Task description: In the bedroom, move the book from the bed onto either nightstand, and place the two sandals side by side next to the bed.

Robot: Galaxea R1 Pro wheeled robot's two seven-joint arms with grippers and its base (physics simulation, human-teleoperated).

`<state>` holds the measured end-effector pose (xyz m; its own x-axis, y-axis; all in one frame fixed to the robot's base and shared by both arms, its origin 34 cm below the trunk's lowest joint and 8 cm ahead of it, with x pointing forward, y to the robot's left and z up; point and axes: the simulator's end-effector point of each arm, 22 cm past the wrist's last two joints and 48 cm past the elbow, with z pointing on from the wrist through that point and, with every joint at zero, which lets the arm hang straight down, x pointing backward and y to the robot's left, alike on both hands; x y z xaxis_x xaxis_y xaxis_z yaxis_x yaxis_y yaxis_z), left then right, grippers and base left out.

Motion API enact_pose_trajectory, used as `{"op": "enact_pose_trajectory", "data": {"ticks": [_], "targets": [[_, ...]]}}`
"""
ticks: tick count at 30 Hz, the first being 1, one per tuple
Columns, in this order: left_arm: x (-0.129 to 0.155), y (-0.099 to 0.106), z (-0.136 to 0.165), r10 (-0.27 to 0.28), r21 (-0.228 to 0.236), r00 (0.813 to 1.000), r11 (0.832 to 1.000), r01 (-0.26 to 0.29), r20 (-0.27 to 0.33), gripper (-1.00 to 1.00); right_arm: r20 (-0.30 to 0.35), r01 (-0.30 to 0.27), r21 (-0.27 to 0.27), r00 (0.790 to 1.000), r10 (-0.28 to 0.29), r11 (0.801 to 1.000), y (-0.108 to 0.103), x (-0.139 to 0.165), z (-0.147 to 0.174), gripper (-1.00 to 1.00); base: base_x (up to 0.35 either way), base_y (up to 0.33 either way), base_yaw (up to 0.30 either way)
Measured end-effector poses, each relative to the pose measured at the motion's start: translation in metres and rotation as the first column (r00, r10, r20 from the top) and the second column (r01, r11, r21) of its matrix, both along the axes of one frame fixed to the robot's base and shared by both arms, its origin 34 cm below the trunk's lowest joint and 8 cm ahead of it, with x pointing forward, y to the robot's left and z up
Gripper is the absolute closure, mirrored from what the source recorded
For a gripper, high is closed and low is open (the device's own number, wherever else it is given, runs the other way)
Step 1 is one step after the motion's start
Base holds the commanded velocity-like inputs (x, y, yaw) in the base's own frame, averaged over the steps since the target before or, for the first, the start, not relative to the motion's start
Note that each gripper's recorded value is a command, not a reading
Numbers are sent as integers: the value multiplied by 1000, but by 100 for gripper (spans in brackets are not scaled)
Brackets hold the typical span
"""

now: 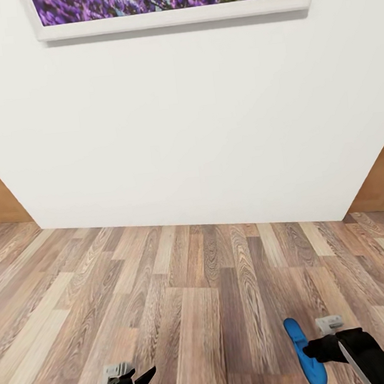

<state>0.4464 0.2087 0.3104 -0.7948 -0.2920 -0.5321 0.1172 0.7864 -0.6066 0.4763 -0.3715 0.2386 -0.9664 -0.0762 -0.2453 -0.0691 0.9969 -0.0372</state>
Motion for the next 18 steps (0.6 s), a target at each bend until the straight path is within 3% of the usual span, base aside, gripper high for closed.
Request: {"op": "enact_pose_trajectory", "data": {"ticks": [2,8,18], "targets": [[-2,0,-3,0,0,1000,1000,0,-8,-100,-10,-6,12,1000,6,1000,3,-3,-4,-100,0,0,0],[-6,0,-13,0,0,999,1000,0,-33,-100,-47,-46,115,998,52,992,25,-13,-13,-100,0,0,0],[-15,0,-28,0,0,997,1000,0,-73,-100,-101,-106,80,988,114,991,9,-28,-28,-100,0,0,0]]}}
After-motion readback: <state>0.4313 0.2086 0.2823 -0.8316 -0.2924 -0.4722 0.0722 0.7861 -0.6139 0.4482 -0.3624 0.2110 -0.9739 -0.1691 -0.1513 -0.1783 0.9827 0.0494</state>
